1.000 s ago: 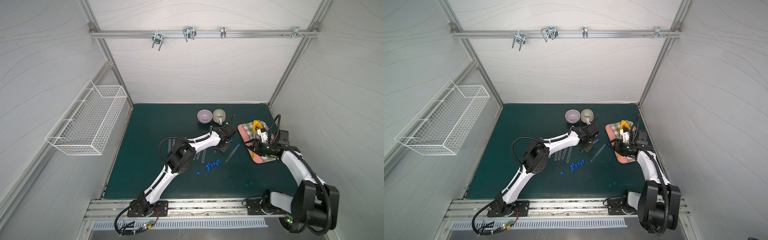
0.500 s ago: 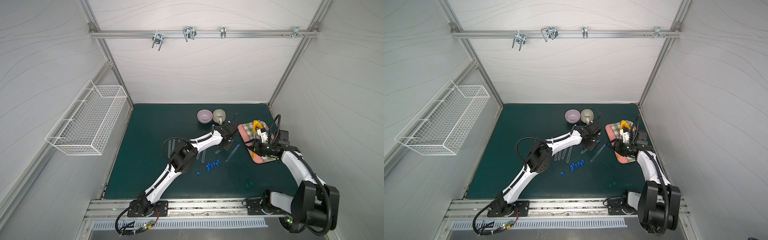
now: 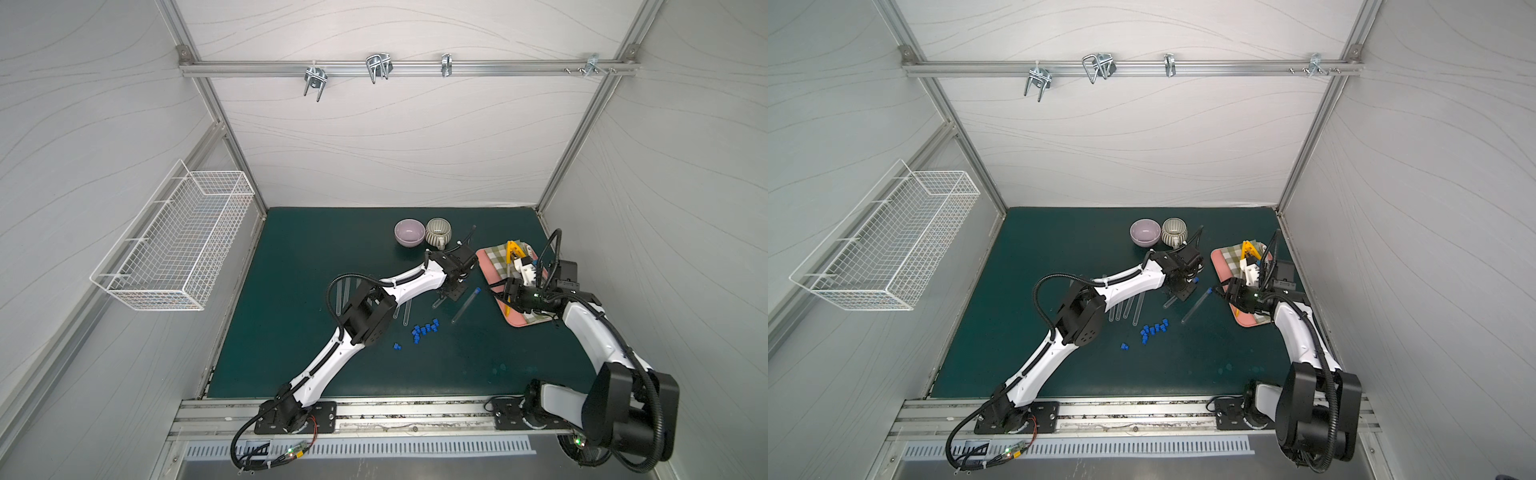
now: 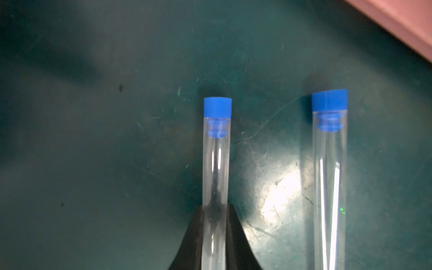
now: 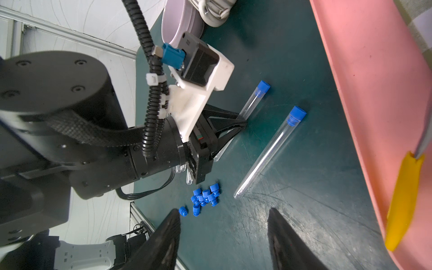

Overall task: Remove stoppers from test tubes
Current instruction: Pick up the test tube at the center of the board.

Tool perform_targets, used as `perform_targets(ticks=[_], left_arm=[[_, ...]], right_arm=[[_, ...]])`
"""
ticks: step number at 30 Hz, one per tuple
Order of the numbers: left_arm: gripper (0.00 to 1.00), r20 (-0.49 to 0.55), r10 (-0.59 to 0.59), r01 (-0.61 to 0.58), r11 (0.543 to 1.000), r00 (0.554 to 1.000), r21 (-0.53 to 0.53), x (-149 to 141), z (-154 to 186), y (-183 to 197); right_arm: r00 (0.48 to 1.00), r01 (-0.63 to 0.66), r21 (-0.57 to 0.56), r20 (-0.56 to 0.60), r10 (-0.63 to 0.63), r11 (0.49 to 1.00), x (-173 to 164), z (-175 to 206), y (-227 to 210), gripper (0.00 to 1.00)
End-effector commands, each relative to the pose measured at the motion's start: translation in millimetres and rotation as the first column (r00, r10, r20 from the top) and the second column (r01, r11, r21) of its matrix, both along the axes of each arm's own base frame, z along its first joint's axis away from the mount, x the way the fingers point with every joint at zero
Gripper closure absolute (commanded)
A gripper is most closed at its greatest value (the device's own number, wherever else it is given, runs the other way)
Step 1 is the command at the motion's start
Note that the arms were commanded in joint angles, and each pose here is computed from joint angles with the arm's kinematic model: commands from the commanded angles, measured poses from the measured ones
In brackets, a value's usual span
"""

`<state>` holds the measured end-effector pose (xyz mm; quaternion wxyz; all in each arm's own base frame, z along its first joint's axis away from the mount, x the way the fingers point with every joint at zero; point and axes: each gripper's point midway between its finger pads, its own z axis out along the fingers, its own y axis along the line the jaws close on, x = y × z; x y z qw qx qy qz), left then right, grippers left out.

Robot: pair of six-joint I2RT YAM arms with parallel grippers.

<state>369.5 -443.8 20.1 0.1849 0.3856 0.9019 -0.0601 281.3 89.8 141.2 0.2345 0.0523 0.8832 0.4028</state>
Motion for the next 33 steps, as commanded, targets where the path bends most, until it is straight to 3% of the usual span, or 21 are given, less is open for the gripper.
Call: perform_targets(ticks=[1, 8, 17, 27, 33], left_arm=[[0.91, 0.002, -0.014, 0.014, 0.999, 1.0, 0.051, 0.3, 1.9, 13.6], [0.91, 0.074, 0.012, -0.011, 1.0, 0.997, -0.008, 12.7, 63.3, 28.2], [0.91, 0.115, 0.009, -0.003, 0.999, 0.993, -0.051, -21.2, 123.1, 67.7], [0.9, 0.116, -0.028, 0.037, 0.997, 0.993, -0.073, -84.9, 143.2, 124.6], [0.9, 0.121, -0.039, 0.051, 0.994, 0.992, -0.1, -106.7, 147.1, 145.4]], right_arm=[[0.999, -0.018, 0.0, 0.034, 0.018, 1.0, -2.0, 12.8, 1.1, 0.4], [0.999, -0.026, 0.018, 0.03, 0.026, 0.999, -2.8, 14.4, 3.5, 0.41], [0.993, -0.119, 0.063, 0.01, 0.118, 0.991, -4.8, 14.4, 29.1, 0.41], [0.941, -0.337, 0.147, 0.044, 0.334, 0.93, -10.0, 31.2, 86.1, 0.41], [0.893, -0.448, 0.16, 0.039, 0.448, 0.88, -20.4, 34.7, 117.7, 0.41]])
